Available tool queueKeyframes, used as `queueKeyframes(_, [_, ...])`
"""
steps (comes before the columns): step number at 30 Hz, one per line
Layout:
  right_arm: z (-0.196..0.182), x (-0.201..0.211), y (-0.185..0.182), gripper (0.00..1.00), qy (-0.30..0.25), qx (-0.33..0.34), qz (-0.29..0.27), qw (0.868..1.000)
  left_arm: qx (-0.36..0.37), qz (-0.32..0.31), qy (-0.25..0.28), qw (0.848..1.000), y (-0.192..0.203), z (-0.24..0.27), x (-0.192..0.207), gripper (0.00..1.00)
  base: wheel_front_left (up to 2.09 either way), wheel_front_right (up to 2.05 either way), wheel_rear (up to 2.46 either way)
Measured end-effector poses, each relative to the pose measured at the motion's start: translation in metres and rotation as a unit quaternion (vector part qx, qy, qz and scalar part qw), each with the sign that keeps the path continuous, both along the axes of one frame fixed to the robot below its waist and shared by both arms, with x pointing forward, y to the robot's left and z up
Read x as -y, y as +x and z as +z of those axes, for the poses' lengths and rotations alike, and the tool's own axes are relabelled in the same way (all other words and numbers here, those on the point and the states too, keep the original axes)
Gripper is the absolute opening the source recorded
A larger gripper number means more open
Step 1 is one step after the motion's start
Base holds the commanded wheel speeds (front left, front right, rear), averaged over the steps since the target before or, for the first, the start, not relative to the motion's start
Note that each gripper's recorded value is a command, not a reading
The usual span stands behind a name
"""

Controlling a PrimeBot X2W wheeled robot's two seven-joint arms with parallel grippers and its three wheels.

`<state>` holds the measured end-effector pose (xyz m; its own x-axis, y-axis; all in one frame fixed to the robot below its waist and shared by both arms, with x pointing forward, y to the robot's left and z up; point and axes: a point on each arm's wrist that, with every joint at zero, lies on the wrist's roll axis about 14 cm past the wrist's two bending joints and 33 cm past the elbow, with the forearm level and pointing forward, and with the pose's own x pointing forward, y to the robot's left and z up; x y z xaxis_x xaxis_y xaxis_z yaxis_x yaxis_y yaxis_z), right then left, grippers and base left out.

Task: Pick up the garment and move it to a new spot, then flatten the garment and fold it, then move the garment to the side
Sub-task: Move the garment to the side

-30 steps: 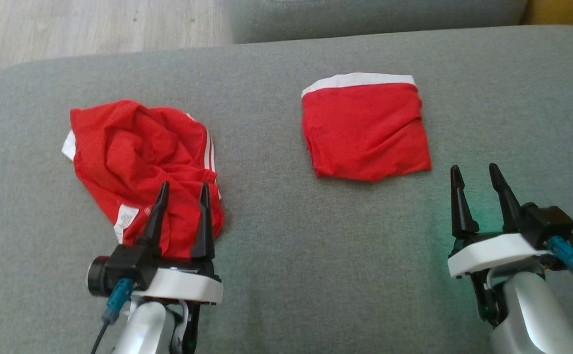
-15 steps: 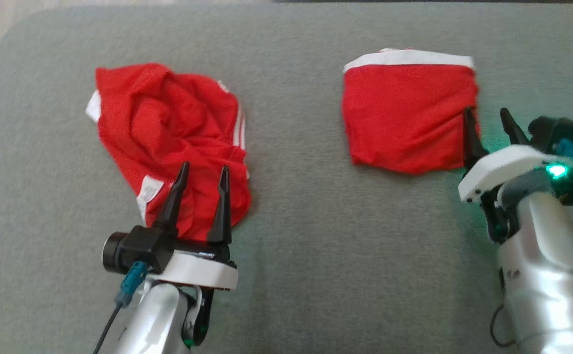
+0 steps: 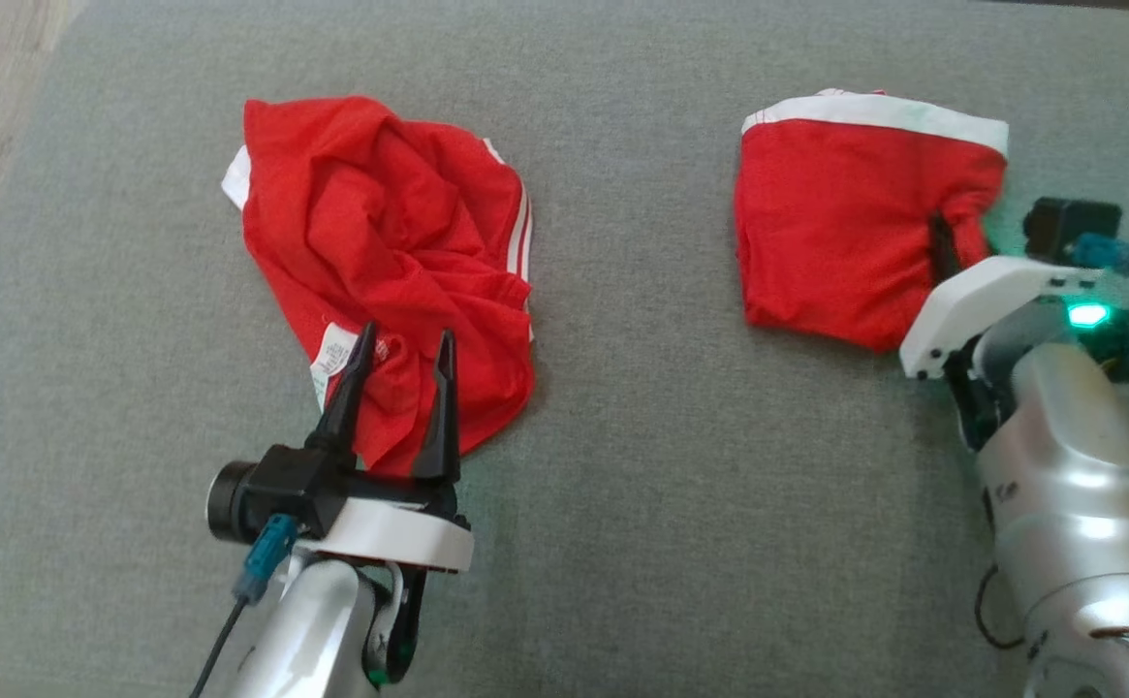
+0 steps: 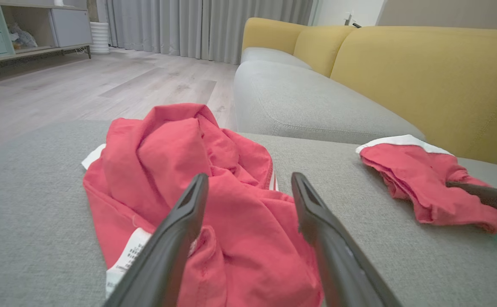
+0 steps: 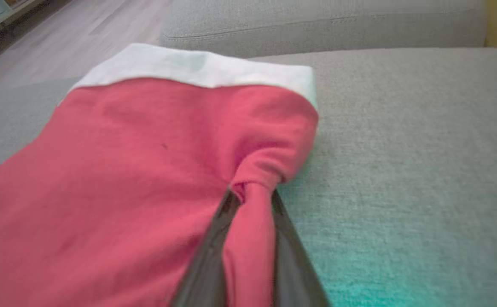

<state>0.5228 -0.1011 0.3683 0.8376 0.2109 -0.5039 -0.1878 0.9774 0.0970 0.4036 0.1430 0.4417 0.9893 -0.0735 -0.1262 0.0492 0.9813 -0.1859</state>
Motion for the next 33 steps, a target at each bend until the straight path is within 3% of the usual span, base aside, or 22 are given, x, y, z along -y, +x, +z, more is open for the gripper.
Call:
queueKeyframes(7, [0.013,0.013,-0.009,0.00,-0.071,0.035,0.040,0.996,0.014,-0.009,-0.004,1.000,0.004,0.009,0.007,1.00,0.00,0.00,0.00])
queueKeyframes(12, [0.019,0.061,-0.015,0.00,-0.149,0.036,0.048,0.987,0.026,-0.023,-0.008,0.999,0.008,0.017,0.018,1.00,0.00,0.00,0.00])
queueKeyframes(17, [0.021,0.146,-0.020,0.00,-0.250,0.012,0.031,0.968,0.030,-0.032,-0.012,0.999,0.012,0.018,0.025,1.00,0.00,0.00,0.00])
queueKeyframes(18, [0.021,0.146,-0.020,0.00,-0.250,0.012,0.031,0.968,0.030,-0.032,-0.012,0.999,0.012,0.018,0.025,1.00,0.00,0.00,0.00])
queueKeyframes(24, [0.025,0.234,-0.024,0.00,-0.348,-0.029,0.007,0.937,0.013,-0.029,-0.013,0.999,0.015,0.005,0.023,1.00,0.00,0.00,0.00])
queueKeyframes(28, [0.032,0.271,-0.021,0.00,-0.388,-0.044,-0.010,0.921,0.004,-0.024,-0.012,1.000,0.019,-0.003,0.018,1.00,0.00,0.00,0.00])
queueKeyframes(33, [0.034,0.291,-0.013,0.00,-0.409,-0.048,-0.020,0.911,0.003,-0.016,-0.008,1.000,0.029,-0.006,0.011,1.00,0.00,0.00,0.00])
